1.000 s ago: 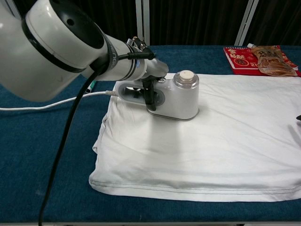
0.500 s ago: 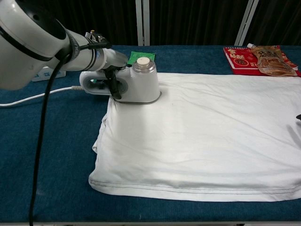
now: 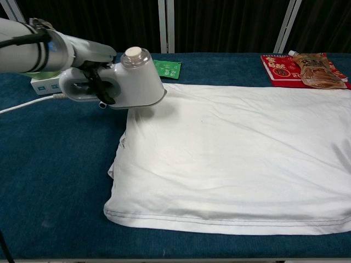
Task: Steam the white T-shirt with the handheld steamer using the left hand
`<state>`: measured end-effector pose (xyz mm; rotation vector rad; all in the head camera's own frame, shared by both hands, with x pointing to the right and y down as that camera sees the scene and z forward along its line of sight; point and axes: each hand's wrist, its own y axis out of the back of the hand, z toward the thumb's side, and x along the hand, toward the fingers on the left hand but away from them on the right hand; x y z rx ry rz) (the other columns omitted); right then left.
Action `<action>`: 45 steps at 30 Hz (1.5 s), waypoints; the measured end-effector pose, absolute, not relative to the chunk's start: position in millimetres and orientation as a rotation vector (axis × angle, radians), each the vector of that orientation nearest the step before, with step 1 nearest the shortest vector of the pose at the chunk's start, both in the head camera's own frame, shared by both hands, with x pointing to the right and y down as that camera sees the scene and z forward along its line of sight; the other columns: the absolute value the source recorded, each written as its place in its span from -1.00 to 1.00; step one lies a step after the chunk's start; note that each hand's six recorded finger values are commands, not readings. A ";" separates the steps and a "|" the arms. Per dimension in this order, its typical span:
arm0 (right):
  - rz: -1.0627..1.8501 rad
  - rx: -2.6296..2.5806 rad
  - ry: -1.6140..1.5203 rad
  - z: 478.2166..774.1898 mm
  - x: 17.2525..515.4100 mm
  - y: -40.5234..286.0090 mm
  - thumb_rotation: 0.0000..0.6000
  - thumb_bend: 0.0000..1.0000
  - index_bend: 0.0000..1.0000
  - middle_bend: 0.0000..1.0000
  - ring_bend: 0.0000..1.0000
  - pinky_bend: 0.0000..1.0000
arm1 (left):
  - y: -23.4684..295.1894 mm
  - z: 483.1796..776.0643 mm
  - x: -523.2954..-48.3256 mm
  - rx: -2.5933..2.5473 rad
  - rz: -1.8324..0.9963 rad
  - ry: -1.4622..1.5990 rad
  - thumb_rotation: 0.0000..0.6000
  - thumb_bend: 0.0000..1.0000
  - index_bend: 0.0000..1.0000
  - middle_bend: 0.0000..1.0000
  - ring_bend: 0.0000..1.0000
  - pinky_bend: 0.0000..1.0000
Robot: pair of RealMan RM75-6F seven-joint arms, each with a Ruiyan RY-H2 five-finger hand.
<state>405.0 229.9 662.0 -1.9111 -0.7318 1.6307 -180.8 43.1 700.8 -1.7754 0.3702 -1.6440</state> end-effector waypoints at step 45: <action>1.536 -1.672 -0.940 580.0 441.6 181.6 1.00 -0.70 -0.98 -0.73 -0.91 -0.73 | 127.9 639.6 -366.4 -1.715 -1.579 0.839 0.24 -0.77 -0.91 -0.77 -0.91 -1.00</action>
